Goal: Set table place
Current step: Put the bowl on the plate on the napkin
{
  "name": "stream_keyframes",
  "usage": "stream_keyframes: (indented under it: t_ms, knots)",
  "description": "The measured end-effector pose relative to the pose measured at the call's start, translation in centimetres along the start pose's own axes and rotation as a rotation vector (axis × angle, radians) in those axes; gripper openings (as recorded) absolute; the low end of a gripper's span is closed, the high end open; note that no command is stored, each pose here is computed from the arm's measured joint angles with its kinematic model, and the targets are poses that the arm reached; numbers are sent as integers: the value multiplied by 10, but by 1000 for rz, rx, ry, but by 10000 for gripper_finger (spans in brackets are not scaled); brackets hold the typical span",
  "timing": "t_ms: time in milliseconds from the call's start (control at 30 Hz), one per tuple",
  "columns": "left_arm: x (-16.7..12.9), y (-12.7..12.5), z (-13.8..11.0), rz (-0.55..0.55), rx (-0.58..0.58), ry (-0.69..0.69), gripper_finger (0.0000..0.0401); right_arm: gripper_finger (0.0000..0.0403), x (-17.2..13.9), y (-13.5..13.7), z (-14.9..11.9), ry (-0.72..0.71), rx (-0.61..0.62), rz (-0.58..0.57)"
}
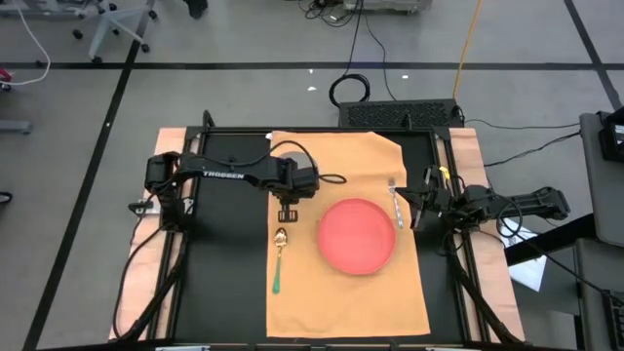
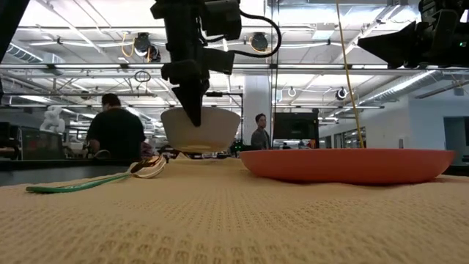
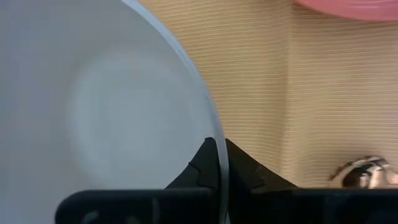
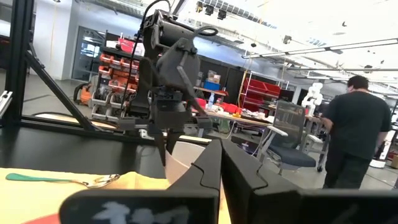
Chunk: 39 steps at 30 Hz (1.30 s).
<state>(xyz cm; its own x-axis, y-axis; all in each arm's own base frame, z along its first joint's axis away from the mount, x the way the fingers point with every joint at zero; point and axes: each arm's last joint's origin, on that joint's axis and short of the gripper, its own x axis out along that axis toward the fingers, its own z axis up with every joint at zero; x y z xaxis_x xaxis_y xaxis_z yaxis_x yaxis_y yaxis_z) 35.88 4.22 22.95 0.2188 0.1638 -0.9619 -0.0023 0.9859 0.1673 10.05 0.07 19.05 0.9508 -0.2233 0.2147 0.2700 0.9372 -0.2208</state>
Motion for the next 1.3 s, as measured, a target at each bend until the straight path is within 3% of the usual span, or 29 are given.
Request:
stream_keyframes:
  t_ms: [300, 733, 1033, 1300]
  knots:
    - [-3, -19, 3, -19, 30, -20, 3, 0, 0, 0, 0, 0, -6, 0]
    - [-5, -20, 10, -14, 26, -80, 3, 0, 0, 0, 0, 0, -7, 0]
    - [-34, -39, 53, -59, 96, -176, 3, 0, 0, 0, 0, 0, -22, 0]
    - [-20, -53, 94, -79, 198, -168, 3, 0, 0, 0, 0, 1, -19, 1]
